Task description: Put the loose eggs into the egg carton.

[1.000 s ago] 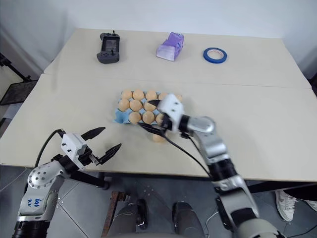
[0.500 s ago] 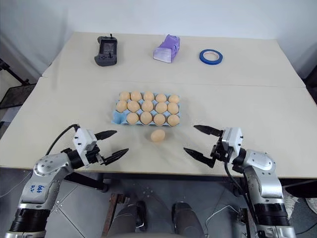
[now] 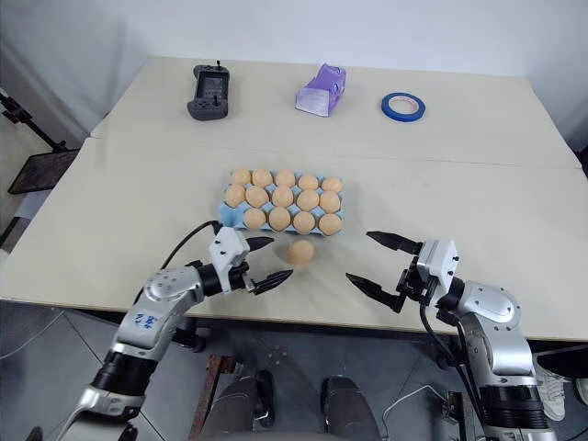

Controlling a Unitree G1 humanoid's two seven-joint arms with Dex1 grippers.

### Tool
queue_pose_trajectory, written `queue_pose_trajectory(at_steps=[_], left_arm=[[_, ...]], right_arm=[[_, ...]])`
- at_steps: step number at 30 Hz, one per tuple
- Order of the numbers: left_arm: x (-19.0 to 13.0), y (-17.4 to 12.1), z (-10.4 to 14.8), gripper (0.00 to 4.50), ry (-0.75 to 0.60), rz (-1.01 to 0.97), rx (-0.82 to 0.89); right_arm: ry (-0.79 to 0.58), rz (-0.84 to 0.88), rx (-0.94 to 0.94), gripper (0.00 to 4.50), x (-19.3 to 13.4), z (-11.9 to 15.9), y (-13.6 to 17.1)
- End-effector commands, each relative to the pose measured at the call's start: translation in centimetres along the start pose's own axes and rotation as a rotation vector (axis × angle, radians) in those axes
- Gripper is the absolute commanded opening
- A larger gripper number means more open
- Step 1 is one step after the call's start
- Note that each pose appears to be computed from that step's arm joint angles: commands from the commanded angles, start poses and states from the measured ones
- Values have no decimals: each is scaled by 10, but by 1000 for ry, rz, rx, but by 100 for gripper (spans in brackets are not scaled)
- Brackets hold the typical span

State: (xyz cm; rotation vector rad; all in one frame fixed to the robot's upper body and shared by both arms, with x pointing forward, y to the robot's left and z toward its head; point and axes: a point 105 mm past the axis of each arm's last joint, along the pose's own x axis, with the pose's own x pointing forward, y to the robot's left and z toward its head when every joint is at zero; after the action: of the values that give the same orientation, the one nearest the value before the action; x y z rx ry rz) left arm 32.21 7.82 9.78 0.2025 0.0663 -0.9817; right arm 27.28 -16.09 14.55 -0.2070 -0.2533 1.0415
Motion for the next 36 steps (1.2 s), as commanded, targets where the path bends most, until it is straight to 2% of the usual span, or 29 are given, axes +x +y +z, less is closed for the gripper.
queue_pose_trajectory(at_steps=[1,4,9,12,18,22,28,32,36], left_arm=[[14,-9,6,450,-24,-29,0],[24,-17,3,450,-17,-54,-5],[39,-14,1,450,-21,-7,-21],[43,-13,3,394,-36,12,-26],[44,-22,3,211,-50,-22,-16],[27,-22,7,211,-71,-42,0],[-30,-9,18,211,-123,-42,28],[-56,21,23,211,-130,78,65],[-64,53,44,211,-199,176,70]], right_arm=[[-35,-17,-58,447,1,16,0],[-48,-34,-58,447,3,18,-2],[-50,-38,-62,447,6,19,-2],[-48,-40,-57,450,7,18,-1],[-39,-18,-41,450,7,14,3],[-20,30,-50,450,5,10,7],[-52,59,-66,450,13,8,6],[-40,134,-93,450,23,-2,17],[-72,148,-68,450,38,-5,19]])
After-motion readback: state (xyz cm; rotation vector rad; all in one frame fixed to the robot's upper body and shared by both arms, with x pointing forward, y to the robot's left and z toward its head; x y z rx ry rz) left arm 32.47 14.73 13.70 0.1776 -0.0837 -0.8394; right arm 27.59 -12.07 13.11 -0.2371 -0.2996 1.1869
